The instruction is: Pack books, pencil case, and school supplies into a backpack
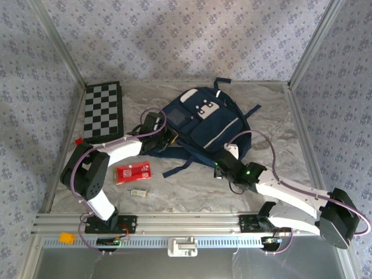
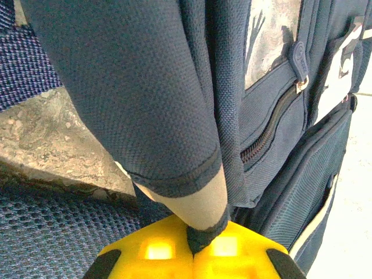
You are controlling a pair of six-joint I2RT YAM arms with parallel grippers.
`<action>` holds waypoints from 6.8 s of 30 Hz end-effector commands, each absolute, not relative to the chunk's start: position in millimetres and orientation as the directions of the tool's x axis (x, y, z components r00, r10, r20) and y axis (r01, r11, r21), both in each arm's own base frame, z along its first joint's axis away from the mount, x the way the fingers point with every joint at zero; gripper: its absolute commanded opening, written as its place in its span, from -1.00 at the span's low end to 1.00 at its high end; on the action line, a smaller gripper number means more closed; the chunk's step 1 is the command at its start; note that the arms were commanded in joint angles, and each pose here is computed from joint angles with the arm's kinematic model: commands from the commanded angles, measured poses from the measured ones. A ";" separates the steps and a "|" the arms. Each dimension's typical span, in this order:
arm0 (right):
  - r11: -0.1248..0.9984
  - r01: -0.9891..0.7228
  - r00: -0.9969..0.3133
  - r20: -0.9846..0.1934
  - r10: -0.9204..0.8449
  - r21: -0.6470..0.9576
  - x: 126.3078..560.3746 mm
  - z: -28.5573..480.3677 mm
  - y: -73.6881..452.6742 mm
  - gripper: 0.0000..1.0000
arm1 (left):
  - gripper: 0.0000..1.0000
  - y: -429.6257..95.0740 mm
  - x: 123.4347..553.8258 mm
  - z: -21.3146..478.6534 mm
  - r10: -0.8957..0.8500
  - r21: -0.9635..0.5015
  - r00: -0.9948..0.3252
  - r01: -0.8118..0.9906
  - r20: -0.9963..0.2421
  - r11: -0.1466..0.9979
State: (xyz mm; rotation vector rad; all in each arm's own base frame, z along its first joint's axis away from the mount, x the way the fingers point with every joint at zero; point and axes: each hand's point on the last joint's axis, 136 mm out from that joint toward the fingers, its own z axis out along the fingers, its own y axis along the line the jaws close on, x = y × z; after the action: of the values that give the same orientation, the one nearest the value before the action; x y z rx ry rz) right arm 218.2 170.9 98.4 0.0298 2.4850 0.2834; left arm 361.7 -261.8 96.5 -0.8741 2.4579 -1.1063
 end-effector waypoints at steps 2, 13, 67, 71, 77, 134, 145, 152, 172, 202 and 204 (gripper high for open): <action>0.972 -0.146 -0.813 -0.582 -0.011 0.185 217.3 96.3 179.4 -1.00 | -1.00 -272.9 379.8 126.6 -0.633 -0.812 -0.770 -0.322 -0.074 0.487; 0.993 -0.106 -0.810 -0.583 -0.057 0.050 249.6 82.6 180.6 -0.86 | -1.00 -284.5 375.8 134.5 -0.617 -0.819 -0.783 -0.299 -0.083 0.490; 0.934 -0.330 -0.832 -0.508 -0.221 0.135 230.4 85.8 277.3 -1.00 | 0.16 -247.4 300.9 124.0 -0.614 -0.831 -0.789 -0.335 -0.010 0.444; 0.945 -0.303 -0.839 -0.504 -0.205 0.119 227.9 86.1 271.7 -1.00 | 0.15 -269.2 291.2 114.4 -0.611 -0.821 -0.792 -0.360 0.018 0.443; 0.948 -0.306 -0.827 -0.519 -0.217 0.091 222.6 87.6 269.7 -1.00 | 0.04 -293.8 287.6 94.8 -0.623 -0.832 -0.772 -0.425 0.126 0.357; 0.974 -0.140 -0.848 -0.486 -0.211 -0.179 212.1 95.2 165.7 -1.00 | -1.00 -190.0 370.0 131.3 -0.611 -0.758 -0.772 -0.291 -0.175 0.583; 0.914 -0.372 -0.808 -0.542 -0.232 0.164 216.4 109.7 303.2 -1.00 | -0.70 -208.0 413.8 143.5 -0.521 -0.789 -0.829 -0.176 -0.204 0.589; 0.927 -0.357 -0.809 -0.535 -0.243 0.119 217.0 94.3 295.6 -1.00 | -0.08 -201.3 351.9 139.4 -0.558 -0.808 -0.825 -0.266 -0.091 0.525; 0.940 -0.330 -0.813 -0.531 -0.237 0.086 218.7 79.7 292.7 -1.00 | 0.16 -265.6 282.7 116.4 -0.671 -0.739 -0.739 -0.486 0.061 0.467; 0.969 -0.230 -0.851 -0.466 -0.243 -0.085 210.1 77.0 225.9 -1.00 | -1.00 -215.2 287.3 127.6 -0.670 -0.709 -0.734 -0.415 -0.109 0.570; 0.970 -0.221 -0.853 -0.460 -0.245 -0.105 209.3 76.1 219.9 -1.00 | -1.00 -209.7 287.2 128.5 -0.674 -0.712 -0.730 -0.414 -0.113 0.568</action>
State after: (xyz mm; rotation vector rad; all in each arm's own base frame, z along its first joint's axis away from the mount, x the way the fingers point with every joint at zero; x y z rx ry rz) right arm 223.4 263.8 92.4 -0.3441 2.5491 0.1419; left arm 278.2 -225.3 114.4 -0.9088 2.5001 -0.9770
